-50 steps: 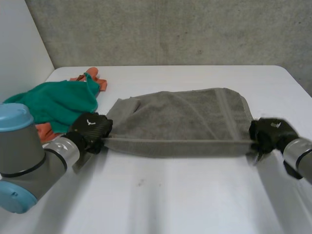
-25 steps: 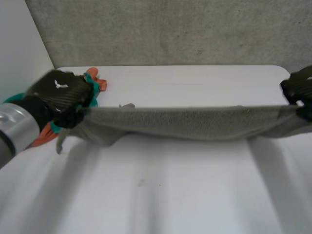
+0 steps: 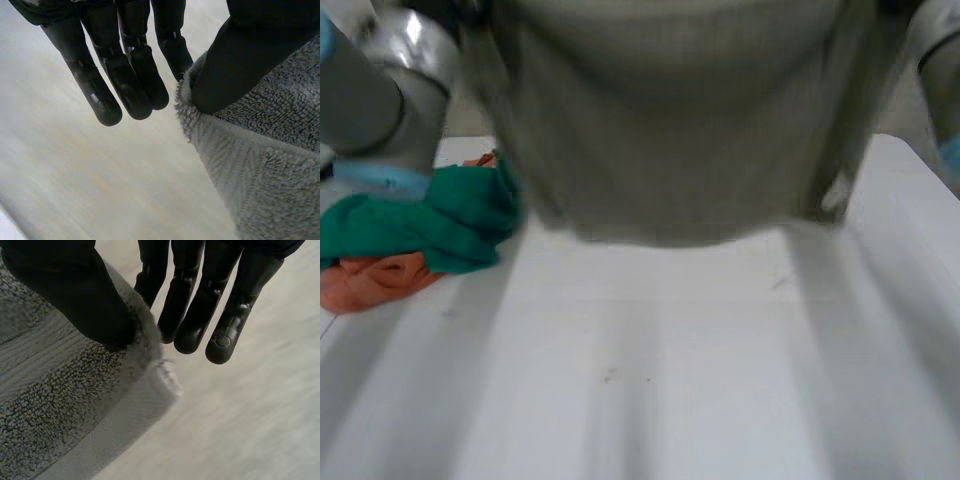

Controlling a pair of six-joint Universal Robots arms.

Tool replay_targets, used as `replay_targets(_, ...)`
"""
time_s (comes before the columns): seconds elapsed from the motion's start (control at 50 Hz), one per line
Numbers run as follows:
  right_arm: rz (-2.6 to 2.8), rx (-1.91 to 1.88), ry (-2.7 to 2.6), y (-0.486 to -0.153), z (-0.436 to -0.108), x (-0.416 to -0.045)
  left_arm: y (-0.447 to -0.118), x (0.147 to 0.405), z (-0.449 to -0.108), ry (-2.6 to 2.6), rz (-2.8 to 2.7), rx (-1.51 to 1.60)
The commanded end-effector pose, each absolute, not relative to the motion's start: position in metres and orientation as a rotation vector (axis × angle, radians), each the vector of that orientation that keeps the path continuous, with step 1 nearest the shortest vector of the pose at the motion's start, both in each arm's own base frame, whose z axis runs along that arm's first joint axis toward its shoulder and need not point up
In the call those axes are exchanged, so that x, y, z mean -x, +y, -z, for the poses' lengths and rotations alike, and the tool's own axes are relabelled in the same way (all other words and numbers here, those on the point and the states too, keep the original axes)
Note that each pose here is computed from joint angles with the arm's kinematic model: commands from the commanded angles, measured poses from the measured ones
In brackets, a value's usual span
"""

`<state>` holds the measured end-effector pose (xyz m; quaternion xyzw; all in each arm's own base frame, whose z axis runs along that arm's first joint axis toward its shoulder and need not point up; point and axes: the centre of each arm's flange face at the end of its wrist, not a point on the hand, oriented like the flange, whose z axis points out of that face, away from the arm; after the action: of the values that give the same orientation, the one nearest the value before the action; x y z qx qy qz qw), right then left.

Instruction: Fold the laundry.

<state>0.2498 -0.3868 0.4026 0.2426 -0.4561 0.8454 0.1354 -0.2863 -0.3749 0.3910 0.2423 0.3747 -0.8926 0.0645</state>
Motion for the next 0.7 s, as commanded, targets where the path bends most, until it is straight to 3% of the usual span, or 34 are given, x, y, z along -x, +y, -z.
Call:
replay_targets(0.02, -2.526, -0.657, -1.287, -0.376, -0.417, -0.247, -0.360, 0.272, -0.421, 1.067, 2.828, -0.621)
replay_targets(0.18, -2.378, -0.815, -1.556, -0.372, -0.356, -0.254, -0.379, 0.259, -0.322, 1.552, 2.599, -0.729)
replay_targets(0.26, -2.279, -0.916, -1.707, -0.372, -0.309, -0.261, -0.378, 0.255, -0.259, 1.769, 2.448, -0.792)
replay_targets(0.38, -2.008, -1.091, -1.993, -0.366, -0.209, -0.264, -0.360, 0.257, -0.157, 2.093, 2.156, -0.937)
replay_targets(0.46, -1.812, -1.207, -2.092, -0.355, -0.165, -0.261, -0.343, 0.254, -0.114, 2.191, 1.952, -1.065)
replay_targets(0.56, -1.694, -1.251, -2.143, -0.343, -0.155, -0.252, -0.318, 0.253, -0.101, 2.177, 1.757, -1.247)
replay_targets(0.7, -1.426, -1.390, -2.229, -0.288, -0.179, -0.229, -0.258, 0.233, -0.141, 2.146, 1.569, -1.409)
